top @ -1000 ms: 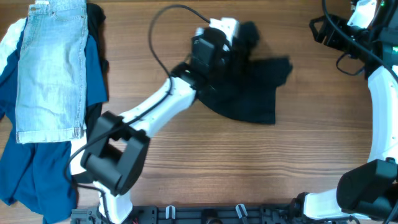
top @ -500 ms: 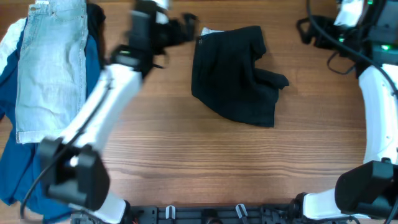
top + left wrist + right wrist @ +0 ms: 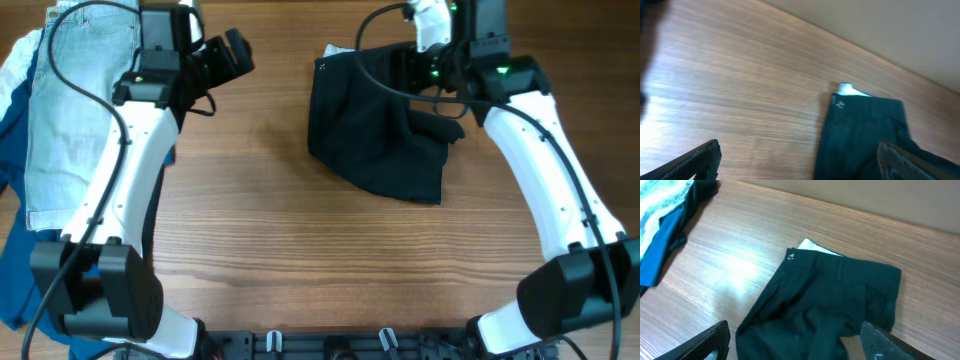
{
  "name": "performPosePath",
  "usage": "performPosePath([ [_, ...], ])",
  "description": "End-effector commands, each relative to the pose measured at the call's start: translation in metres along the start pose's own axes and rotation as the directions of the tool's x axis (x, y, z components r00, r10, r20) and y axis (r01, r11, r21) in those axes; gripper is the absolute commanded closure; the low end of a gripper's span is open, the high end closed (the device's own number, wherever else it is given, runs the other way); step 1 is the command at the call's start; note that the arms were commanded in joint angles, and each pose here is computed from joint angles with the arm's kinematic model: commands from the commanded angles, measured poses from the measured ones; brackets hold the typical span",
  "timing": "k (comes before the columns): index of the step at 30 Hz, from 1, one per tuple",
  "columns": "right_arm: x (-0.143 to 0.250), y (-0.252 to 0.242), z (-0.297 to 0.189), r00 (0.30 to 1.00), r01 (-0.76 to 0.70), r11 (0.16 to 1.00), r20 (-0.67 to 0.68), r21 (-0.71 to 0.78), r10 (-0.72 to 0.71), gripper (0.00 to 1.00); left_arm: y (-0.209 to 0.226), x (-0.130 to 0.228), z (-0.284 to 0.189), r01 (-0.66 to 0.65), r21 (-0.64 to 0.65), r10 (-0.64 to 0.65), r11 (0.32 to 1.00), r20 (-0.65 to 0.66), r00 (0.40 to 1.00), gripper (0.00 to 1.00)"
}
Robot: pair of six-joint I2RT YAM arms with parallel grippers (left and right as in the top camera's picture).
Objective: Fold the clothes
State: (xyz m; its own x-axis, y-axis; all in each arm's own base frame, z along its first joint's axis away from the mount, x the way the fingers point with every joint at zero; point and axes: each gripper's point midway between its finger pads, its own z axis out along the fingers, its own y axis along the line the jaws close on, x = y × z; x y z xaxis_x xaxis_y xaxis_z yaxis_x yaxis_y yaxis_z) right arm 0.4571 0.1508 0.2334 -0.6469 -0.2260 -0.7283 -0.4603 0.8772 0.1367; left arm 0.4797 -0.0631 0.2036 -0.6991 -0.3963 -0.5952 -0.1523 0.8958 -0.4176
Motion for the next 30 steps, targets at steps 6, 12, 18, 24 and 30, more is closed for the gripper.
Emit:
performPosePath([
  [6,0.084,-0.039,0.108,0.916,-0.319,0.947,-0.242,0.045,0.321,0.59,0.079,-0.016,-0.009,0.101,-0.163,-0.100,0.981,0.015,0.995,0.00],
  [12,0.138,-0.126,0.098,0.826,-0.443,0.876,-0.295,0.190,0.481,0.54,0.087,-0.005,0.003,0.088,-0.181,-0.094,0.980,-0.028,0.995,0.00],
  [18,0.057,-0.145,0.092,0.924,-0.362,0.922,-0.076,0.135,0.374,0.44,0.097,0.011,0.016,0.092,-0.210,-0.112,0.973,-0.085,0.990,0.00],
  [24,0.031,-0.169,0.131,0.932,-0.359,0.927,0.100,0.107,0.349,0.44,0.099,0.016,0.018,0.092,-0.218,-0.117,0.971,-0.103,0.988,0.00],
  [30,0.064,-0.165,0.191,0.904,-0.421,0.907,0.080,-0.011,0.420,0.44,0.099,0.018,0.018,0.093,-0.222,-0.119,0.971,-0.110,0.987,0.00],
])
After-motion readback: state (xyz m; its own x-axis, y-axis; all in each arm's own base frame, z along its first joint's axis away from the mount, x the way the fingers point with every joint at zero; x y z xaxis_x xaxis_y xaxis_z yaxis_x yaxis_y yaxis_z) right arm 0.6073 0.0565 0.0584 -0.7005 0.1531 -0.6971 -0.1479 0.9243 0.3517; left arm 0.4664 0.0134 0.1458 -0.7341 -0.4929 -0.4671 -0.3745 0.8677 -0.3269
